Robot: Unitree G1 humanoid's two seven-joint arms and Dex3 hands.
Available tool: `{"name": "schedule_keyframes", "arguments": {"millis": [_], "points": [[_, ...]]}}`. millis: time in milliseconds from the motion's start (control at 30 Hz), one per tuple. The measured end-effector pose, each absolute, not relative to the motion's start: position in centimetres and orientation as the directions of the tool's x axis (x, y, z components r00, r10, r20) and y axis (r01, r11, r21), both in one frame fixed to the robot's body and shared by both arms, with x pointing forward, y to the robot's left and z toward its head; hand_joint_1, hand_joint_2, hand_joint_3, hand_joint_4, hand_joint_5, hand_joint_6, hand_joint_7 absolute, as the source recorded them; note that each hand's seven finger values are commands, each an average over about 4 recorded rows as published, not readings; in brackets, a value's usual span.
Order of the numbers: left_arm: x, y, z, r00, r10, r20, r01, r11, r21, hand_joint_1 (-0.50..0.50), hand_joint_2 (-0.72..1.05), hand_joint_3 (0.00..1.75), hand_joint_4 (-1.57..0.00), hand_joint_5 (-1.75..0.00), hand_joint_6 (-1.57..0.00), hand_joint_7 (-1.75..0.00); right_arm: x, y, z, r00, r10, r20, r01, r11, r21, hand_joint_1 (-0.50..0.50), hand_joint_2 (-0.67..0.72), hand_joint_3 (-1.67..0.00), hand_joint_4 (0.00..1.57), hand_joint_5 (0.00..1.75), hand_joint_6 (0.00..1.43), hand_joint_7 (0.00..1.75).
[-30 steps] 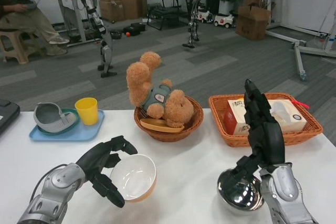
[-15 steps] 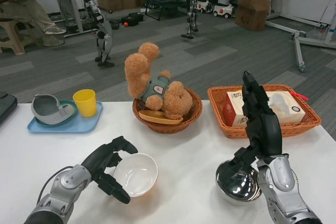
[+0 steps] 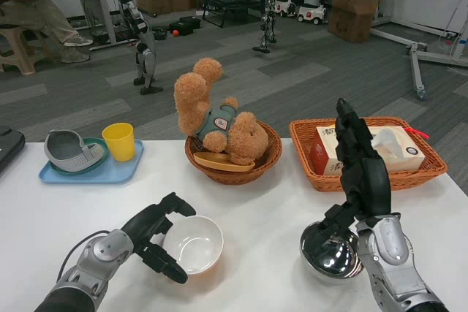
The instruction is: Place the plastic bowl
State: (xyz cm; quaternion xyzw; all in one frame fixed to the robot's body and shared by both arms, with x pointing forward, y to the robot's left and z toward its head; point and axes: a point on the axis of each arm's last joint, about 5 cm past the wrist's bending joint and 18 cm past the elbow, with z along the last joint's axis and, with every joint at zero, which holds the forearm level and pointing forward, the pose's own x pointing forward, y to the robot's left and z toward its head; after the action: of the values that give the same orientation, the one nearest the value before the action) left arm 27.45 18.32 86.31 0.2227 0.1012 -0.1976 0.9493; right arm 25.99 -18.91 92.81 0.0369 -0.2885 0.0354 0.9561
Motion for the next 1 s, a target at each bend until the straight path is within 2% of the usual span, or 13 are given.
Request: {"name": "schedule_keyframes", "arguments": {"millis": [67,167,200,300,333,433,500,667,867,1000], "points": [[27.5,18.3,86.3,0.901,-0.329,-0.282,0.421,0.821,0.387,-0.02,1.0,0.04,-0.04,-1.75,-0.04,-1.24,26.0,-18.9,92.8,0.831,0.048,0.554,-0.09,0.995,0.05,-0.46,0.72,0.0,0.0,0.0,0.0,0.07],[27.5,18.3,86.3,0.902,-0.327,-0.282,0.419,0.822,0.385,-0.24,1.03,0.07,0.0,-1.75,-0.01,-0.98,26.0,-18.9,92.8,0.832,0.049,0.553,-0.091,0.995,0.049,-0.46,0.72,0.0,0.0,0.0,0.0,0.07],[27.5,18.3,86.3,0.903,-0.325,-0.282,0.416,0.825,0.383,-0.34,1.03,0.09,0.0,-1.64,0.0,-0.86,26.0,-18.9,92.8,0.832,0.049,0.553,-0.091,0.995,0.049,-0.46,0.72,0.0,0.0,0.0,0.0,0.07],[27.3,18.5,86.0,0.908,-0.316,-0.276,0.402,0.844,0.356,-0.48,1.05,0.09,0.0,-1.0,0.0,-0.56,26.0,-18.9,92.8,0.832,0.049,0.553,-0.092,0.995,0.049,-0.47,0.72,0.0,0.0,0.0,0.0,0.05],[27.2,18.6,85.9,0.91,-0.314,-0.27,0.396,0.852,0.342,-0.49,1.05,0.09,0.0,-0.8,0.0,-0.51,26.0,-18.9,92.8,0.832,0.049,0.553,-0.092,0.995,0.049,-0.47,0.72,0.0,0.0,0.0,0.0,0.03],[26.8,18.8,85.6,0.916,-0.31,-0.256,0.383,0.868,0.317,-0.5,1.05,0.09,0.0,-0.44,0.0,-0.38,26.0,-18.9,92.8,0.832,0.049,0.553,-0.092,0.995,0.049,-0.46,0.72,0.0,0.0,0.0,0.0,0.05],[26.7,18.8,85.6,0.918,-0.308,-0.25,0.378,0.872,0.311,-0.5,1.05,0.09,0.0,-0.33,0.0,-0.35,26.0,-18.9,92.8,0.832,0.049,0.553,-0.092,0.995,0.049,-0.46,0.72,0.0,0.0,0.0,0.0,0.07],[26.5,19.1,85.8,0.931,-0.297,-0.214,0.352,0.886,0.302,-0.5,1.05,0.09,0.0,-0.21,0.0,-0.3,26.0,-18.8,92.8,0.832,0.05,0.553,-0.092,0.995,0.049,-0.46,0.72,0.0,0.0,0.0,0.0,0.07],[26.2,19.5,85.8,0.944,-0.283,-0.17,0.322,0.904,0.281,-0.5,1.05,0.09,0.0,-0.21,0.0,-0.28,26.0,-18.8,92.8,0.832,0.05,0.553,-0.092,0.995,0.049,-0.46,0.72,0.0,0.0,0.0,0.0,0.03],[26.2,19.6,86.3,0.954,-0.278,-0.111,0.299,0.912,0.28,-0.5,1.0,0.0,0.0,-0.21,0.0,-0.24,26.0,-18.8,92.8,0.832,0.05,0.553,-0.092,0.995,0.049,-0.46,0.72,0.0,0.0,0.0,0.0,0.07]]}}
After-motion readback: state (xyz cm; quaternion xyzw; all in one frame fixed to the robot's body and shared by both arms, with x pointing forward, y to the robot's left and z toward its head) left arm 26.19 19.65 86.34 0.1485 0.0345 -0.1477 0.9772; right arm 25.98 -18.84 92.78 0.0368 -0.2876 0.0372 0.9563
